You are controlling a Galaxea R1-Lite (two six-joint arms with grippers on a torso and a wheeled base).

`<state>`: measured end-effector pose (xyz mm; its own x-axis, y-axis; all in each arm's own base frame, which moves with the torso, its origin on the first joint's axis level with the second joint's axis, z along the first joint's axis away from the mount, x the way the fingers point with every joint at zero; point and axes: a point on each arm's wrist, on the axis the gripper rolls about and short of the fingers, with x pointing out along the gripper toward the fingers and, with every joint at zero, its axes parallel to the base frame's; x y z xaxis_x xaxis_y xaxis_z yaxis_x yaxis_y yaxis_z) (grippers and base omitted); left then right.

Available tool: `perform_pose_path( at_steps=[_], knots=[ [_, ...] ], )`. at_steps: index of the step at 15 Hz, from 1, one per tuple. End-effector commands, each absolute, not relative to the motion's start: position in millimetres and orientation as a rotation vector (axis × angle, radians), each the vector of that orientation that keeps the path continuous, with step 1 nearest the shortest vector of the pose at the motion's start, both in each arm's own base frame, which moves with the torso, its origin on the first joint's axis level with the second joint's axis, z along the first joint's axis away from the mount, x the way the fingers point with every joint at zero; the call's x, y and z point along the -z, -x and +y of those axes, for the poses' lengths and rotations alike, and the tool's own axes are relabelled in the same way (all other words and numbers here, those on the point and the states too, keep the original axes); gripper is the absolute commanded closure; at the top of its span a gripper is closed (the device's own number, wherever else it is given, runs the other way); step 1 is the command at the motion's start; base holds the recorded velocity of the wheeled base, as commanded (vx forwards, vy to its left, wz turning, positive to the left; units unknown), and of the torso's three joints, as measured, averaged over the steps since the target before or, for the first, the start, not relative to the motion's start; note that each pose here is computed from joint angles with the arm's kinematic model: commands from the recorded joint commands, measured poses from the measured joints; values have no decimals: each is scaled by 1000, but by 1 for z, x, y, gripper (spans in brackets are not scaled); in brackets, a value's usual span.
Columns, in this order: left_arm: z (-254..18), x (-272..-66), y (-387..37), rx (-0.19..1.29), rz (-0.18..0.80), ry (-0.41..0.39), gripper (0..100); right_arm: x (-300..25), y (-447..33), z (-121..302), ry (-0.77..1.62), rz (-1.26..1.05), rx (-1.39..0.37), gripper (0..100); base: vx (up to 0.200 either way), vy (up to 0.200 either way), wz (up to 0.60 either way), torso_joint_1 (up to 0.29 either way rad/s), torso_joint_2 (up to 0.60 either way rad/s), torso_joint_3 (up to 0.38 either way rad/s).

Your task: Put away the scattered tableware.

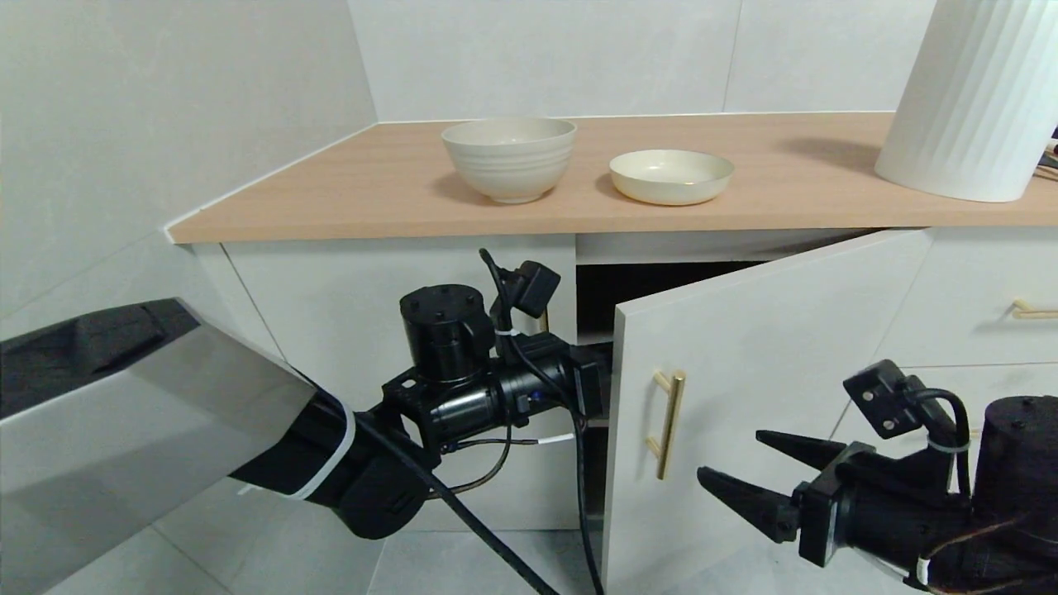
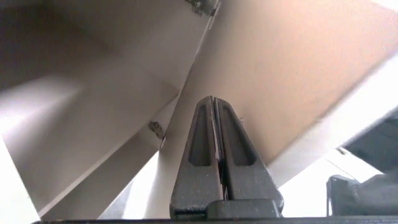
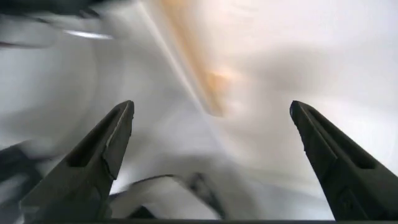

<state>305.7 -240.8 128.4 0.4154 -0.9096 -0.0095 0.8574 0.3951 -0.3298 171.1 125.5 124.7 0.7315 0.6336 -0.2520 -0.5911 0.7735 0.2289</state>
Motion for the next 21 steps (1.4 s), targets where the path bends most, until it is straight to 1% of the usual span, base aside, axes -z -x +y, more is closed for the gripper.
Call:
perform_pose_path(
  at_steps=[1, 4, 6, 7, 9, 13, 19, 21],
  knots=[
    [-242, -130, -300, 1139, 203, 291, 100, -122, -158, 124, -105, 372, -665, 0, 0, 0, 0, 0, 0, 0],
    [-247, -127, -299, 1151, 211, 290, 100, -129, -141, 121, -79, 473, -744, 0, 0, 0, 0, 0, 0, 0],
    [-249, -128, -299, 1157, 206, 290, 100, -138, -132, 118, -71, 517, -796, 0, 0, 0, 0, 0, 0, 0],
    [-250, -125, -300, 1156, 213, 291, 100, -141, -130, 117, -70, 521, -803, 0, 0, 0, 0, 0, 0, 0],
    [-253, -120, -304, 1154, 221, 290, 100, -142, -128, 117, -69, 520, -811, 0, -200, 0, 0, 2, -2, 7],
    [-256, -116, -308, 1154, 223, 290, 100, -142, -125, 119, -63, 526, -825, 0, -200, 0, 0, 4, 2, 2],
    [-260, -110, -312, 1149, 227, 290, 100, -142, -125, 119, -61, 525, -827, 0, 0, 0, 0, 0, 0, 0],
    [-265, -109, -320, 1150, 213, 293, 100, -142, -125, 119, -60, 526, -825, 0, 0, 0, 0, 0, 0, 0]
  ],
)
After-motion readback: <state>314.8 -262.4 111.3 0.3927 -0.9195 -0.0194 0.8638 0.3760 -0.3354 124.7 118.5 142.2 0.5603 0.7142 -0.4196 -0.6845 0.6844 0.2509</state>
